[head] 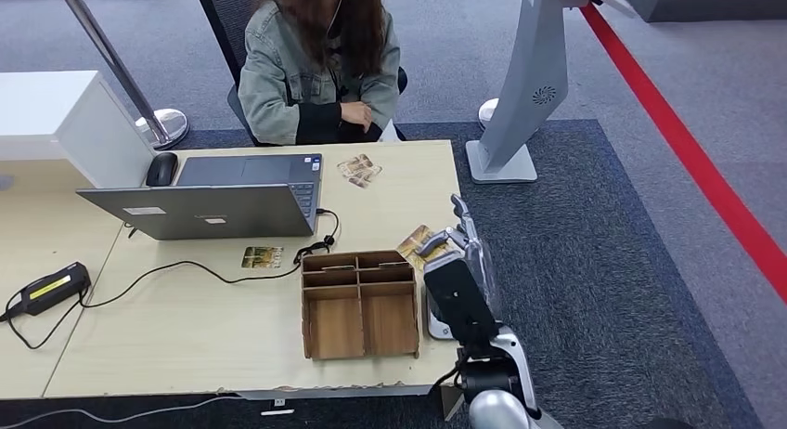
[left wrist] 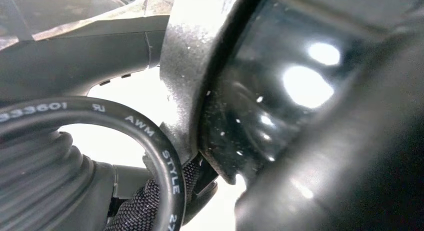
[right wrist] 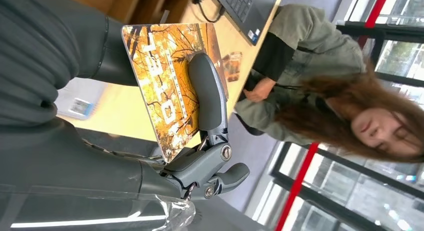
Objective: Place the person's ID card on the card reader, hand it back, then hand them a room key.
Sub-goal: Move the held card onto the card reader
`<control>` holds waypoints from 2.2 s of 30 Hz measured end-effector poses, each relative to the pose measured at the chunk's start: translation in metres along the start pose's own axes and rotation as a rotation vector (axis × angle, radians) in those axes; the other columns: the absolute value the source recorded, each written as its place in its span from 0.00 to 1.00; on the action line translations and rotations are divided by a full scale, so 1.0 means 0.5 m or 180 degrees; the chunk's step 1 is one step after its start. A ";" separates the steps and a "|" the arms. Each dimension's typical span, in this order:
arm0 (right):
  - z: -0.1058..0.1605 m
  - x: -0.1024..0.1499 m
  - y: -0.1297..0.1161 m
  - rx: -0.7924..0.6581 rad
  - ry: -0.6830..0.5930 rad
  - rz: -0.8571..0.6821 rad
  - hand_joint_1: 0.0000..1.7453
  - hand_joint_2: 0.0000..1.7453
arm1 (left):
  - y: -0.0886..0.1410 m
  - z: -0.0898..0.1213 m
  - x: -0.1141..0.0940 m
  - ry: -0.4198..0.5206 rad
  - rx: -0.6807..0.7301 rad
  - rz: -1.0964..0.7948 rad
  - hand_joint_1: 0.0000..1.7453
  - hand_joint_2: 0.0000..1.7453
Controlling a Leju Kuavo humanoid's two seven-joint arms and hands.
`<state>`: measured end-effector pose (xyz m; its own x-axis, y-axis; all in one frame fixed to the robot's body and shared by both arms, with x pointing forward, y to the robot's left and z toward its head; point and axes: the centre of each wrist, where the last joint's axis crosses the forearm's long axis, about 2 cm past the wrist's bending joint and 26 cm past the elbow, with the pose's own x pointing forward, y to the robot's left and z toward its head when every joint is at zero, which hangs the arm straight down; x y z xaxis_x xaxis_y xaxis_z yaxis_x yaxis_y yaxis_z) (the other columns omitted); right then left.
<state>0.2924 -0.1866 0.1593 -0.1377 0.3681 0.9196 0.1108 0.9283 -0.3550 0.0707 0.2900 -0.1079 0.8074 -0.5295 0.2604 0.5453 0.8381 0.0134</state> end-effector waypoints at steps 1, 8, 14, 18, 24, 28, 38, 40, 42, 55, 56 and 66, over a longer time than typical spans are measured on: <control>0.015 -0.016 -0.006 -0.0032 0.0074 -0.0027 0.91 1.00 | 0.001 0.000 -0.002 0.0004 0.0000 0.0015 0.00 1.00; 0.079 -0.099 -0.042 -0.0110 0.0483 -0.0074 0.90 1.00 | 0.006 0.001 -0.007 0.0017 0.0014 0.0085 0.00 1.00; 0.125 -0.146 -0.044 -0.0170 0.0668 -0.0019 0.93 1.00 | 0.010 0.002 -0.008 0.0021 0.0024 0.0093 0.00 1.00; 0.137 -0.163 -0.038 -0.0159 0.0778 0.0001 0.95 1.00 | 0.011 0.002 -0.009 0.0023 0.0028 0.0093 0.00 1.00; 0.149 -0.188 -0.022 -0.0117 0.0925 -0.0021 0.98 1.00 | 0.013 0.002 -0.010 0.0026 0.0033 0.0082 0.00 1.00; 0.159 -0.202 -0.009 -0.0061 0.1044 -0.0016 1.00 1.00 | 0.014 0.002 -0.010 0.0027 0.0034 0.0069 0.00 1.00; 0.169 -0.237 0.020 0.0027 0.1288 0.0034 1.00 1.00 | 0.015 0.002 -0.010 0.0028 0.0033 0.0022 0.00 1.00; 0.169 -0.243 0.025 0.0029 0.1315 0.0056 1.00 1.00 | 0.015 0.002 -0.010 0.0028 0.0032 0.0020 0.00 1.00; 0.168 -0.249 0.027 0.0027 0.1339 0.0079 1.00 1.00 | 0.015 0.002 -0.010 0.0029 0.0031 0.0020 0.00 1.00; 0.175 -0.276 0.036 0.0059 0.1418 0.0239 1.00 1.00 | 0.018 0.003 -0.012 0.0034 0.0012 -0.0020 0.00 1.00; 0.176 -0.277 0.036 0.0065 0.1412 0.0258 1.00 1.00 | 0.019 0.003 -0.012 0.0035 0.0011 -0.0021 0.00 1.00; 0.157 -0.255 0.027 0.0063 0.1202 0.0538 1.00 1.00 | 0.022 0.004 -0.014 0.0037 -0.0001 -0.0003 0.00 1.00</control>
<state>0.2342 -0.2170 0.0241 0.2522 0.4736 0.8439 0.0813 0.8586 -0.5062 0.0704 0.3031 -0.1078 0.8094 -0.5316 0.2493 0.5461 0.8376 0.0133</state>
